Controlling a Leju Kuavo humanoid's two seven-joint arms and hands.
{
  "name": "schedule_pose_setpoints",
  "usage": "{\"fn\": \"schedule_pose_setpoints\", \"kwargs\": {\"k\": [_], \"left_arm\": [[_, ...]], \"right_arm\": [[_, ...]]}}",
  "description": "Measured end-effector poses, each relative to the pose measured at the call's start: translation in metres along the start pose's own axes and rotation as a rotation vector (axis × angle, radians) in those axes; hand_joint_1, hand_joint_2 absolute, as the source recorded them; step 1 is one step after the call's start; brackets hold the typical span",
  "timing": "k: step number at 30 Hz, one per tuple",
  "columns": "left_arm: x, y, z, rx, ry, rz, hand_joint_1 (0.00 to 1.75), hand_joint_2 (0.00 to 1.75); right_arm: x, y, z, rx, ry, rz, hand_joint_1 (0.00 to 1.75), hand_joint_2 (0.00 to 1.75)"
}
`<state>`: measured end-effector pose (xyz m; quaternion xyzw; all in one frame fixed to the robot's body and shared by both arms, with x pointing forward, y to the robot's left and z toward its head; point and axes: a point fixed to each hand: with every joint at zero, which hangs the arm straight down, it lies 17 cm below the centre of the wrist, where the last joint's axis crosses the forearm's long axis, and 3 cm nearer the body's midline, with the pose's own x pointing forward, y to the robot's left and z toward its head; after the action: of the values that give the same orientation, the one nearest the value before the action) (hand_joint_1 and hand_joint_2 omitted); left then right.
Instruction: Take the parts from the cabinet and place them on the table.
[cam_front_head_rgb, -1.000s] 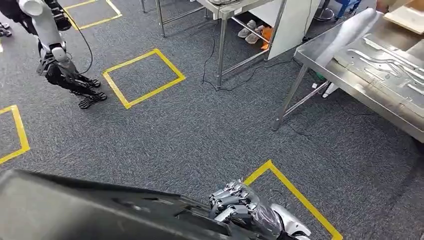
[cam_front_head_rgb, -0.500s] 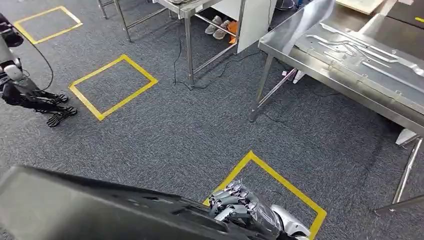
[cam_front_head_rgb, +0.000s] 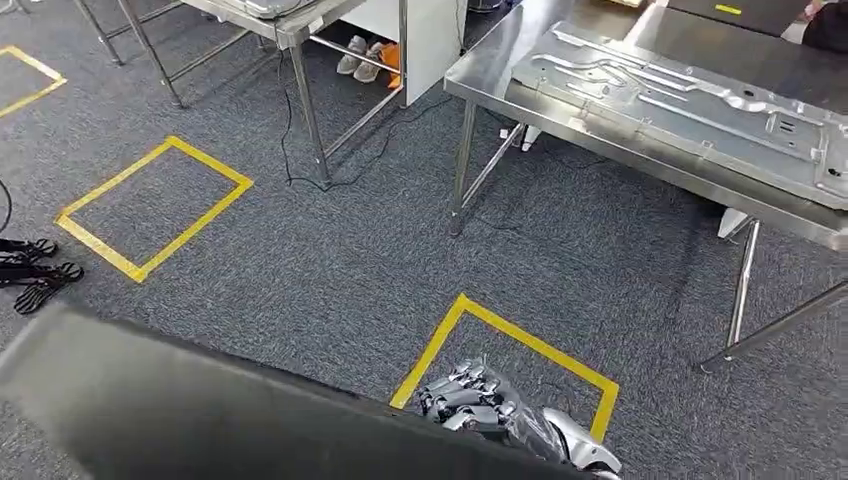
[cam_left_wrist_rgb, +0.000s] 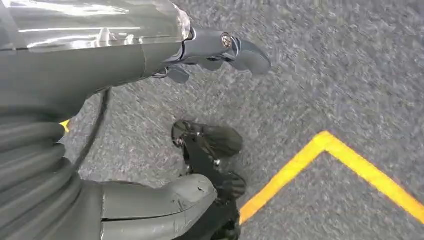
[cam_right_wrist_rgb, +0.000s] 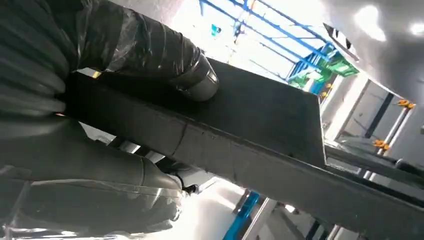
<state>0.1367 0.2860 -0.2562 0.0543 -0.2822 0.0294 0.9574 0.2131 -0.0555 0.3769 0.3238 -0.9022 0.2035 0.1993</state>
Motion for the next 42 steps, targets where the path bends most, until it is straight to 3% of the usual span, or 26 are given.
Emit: {"fn": "schedule_pose_setpoints", "kwargs": {"k": [17, 42], "left_arm": [[0.006, 0.005, -0.001, 0.021, -0.041, -0.019, 0.00, 1.75], [-0.003, -0.003, 0.002, -0.022, 0.012, 0.023, 0.00, 1.75]], "right_arm": [[0.010, -0.002, 0.000, -0.075, -0.016, 0.012, 1.75, 1.75], [0.015, -0.011, 0.006, -0.091, -0.032, -0.007, 1.75, 1.75]]}}
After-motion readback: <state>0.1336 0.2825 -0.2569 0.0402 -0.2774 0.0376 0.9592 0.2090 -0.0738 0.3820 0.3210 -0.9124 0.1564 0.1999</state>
